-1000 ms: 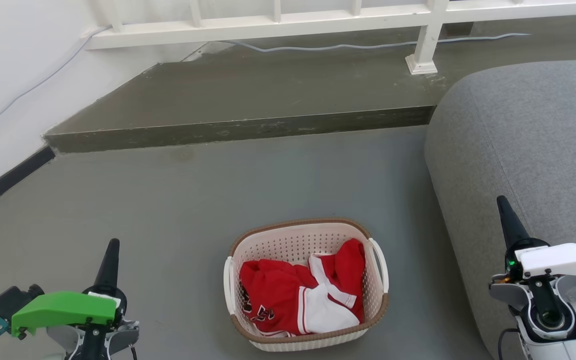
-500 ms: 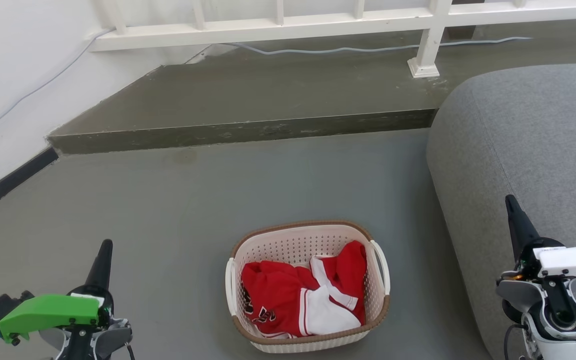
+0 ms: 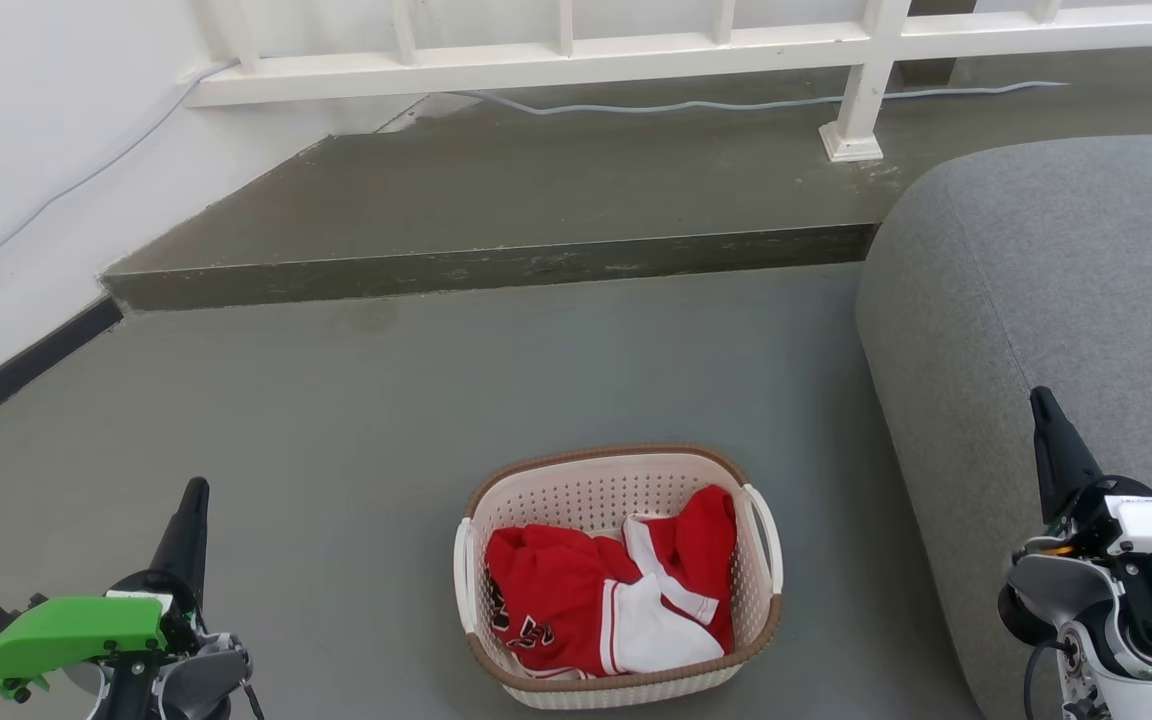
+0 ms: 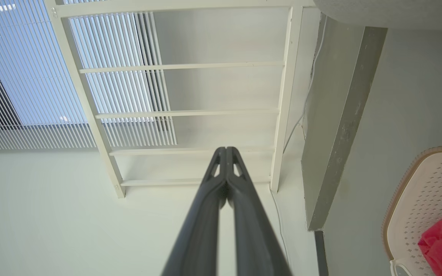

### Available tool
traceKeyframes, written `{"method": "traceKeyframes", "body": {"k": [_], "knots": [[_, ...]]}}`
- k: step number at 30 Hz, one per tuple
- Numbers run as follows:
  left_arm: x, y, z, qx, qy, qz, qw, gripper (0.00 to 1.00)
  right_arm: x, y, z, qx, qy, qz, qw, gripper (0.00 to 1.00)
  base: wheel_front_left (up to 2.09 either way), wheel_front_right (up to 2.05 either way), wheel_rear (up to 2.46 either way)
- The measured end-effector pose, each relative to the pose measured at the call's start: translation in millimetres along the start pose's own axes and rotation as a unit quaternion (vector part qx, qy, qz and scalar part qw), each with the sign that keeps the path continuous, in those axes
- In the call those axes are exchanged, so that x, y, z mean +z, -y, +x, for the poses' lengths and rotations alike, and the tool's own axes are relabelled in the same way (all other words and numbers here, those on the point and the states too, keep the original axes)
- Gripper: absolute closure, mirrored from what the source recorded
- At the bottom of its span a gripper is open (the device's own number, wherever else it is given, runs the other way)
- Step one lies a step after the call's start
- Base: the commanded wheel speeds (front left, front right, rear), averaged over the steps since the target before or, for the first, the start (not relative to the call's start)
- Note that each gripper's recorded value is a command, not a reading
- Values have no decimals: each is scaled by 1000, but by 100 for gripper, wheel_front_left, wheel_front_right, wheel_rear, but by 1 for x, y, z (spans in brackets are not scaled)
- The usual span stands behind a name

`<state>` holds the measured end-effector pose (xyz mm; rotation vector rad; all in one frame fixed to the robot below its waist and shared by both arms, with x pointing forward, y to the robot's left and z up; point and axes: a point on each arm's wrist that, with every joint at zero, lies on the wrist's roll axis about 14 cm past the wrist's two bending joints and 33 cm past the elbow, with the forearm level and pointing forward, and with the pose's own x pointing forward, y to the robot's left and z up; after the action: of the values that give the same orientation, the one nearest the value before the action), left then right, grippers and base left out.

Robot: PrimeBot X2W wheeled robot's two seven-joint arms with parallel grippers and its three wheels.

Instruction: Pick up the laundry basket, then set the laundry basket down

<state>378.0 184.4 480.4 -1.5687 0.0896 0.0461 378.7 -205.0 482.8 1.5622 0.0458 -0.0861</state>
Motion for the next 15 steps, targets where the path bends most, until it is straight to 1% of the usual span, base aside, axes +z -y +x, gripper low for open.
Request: {"method": "traceKeyframes", "body": {"k": [15], "knots": [[0, 0, 0, 0, -2, -4, 1000, 100, 1, 0, 0, 0, 1, 5, 1000, 100, 0, 0, 0]]}}
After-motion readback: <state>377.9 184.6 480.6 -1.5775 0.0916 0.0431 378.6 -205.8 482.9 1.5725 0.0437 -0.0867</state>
